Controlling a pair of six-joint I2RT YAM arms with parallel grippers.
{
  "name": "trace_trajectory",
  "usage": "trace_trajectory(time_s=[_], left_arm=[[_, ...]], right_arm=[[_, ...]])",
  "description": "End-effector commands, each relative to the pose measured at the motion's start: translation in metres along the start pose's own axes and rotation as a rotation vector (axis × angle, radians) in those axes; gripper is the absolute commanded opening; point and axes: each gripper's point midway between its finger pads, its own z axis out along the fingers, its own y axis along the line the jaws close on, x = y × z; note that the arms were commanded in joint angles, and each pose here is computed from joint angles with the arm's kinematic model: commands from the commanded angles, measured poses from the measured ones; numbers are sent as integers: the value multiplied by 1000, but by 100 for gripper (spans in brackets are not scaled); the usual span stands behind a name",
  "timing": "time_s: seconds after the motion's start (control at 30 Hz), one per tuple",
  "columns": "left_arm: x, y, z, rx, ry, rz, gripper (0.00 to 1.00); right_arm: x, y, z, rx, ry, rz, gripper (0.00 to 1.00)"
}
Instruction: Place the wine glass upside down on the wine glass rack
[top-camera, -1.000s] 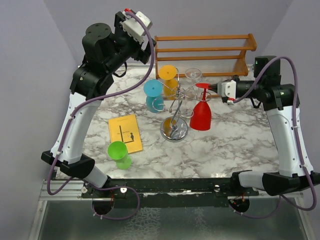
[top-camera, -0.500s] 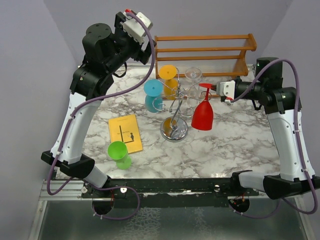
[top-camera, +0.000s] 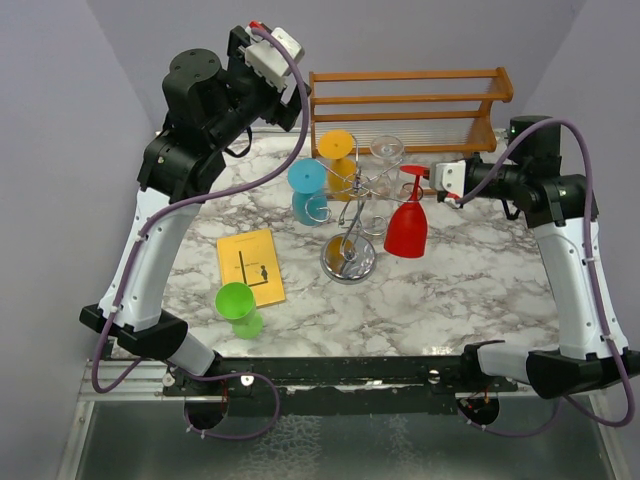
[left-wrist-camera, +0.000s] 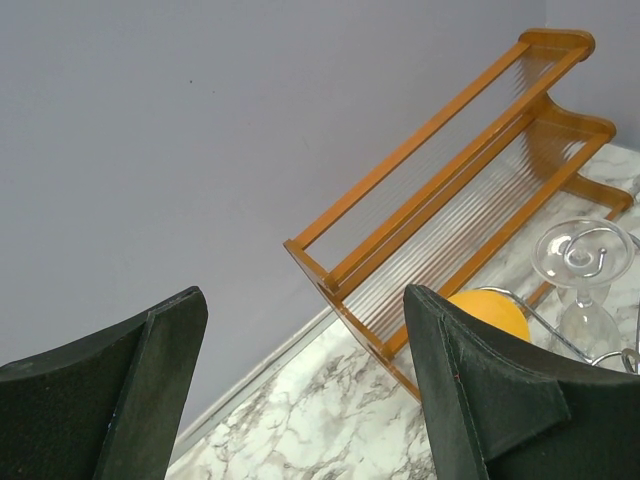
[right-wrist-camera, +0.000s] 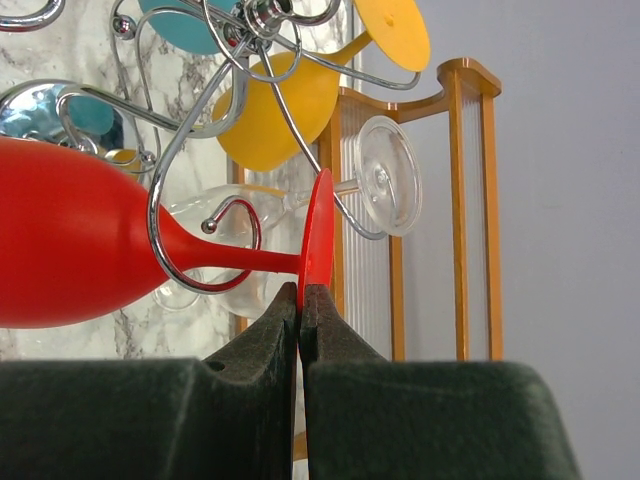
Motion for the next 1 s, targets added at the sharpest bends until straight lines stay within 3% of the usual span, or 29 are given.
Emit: trace_trajectory(time_s=[0.0, 0.33, 0.57, 0.97], left_arm=[[-11, 4, -13, -7, -27, 19, 83], [-9, 4, -11, -3, -21, 23, 83], [-8, 3, -11, -1, -17, 26, 83], [-1, 1, -12, 7, -1, 33, 83]], right_arm=[[4, -4, 6, 11, -1, -1, 1], [3, 2, 17, -21, -61, 21, 6], [6, 8, 15, -33, -42, 22, 14], [16, 6, 8, -19, 37, 2, 20]])
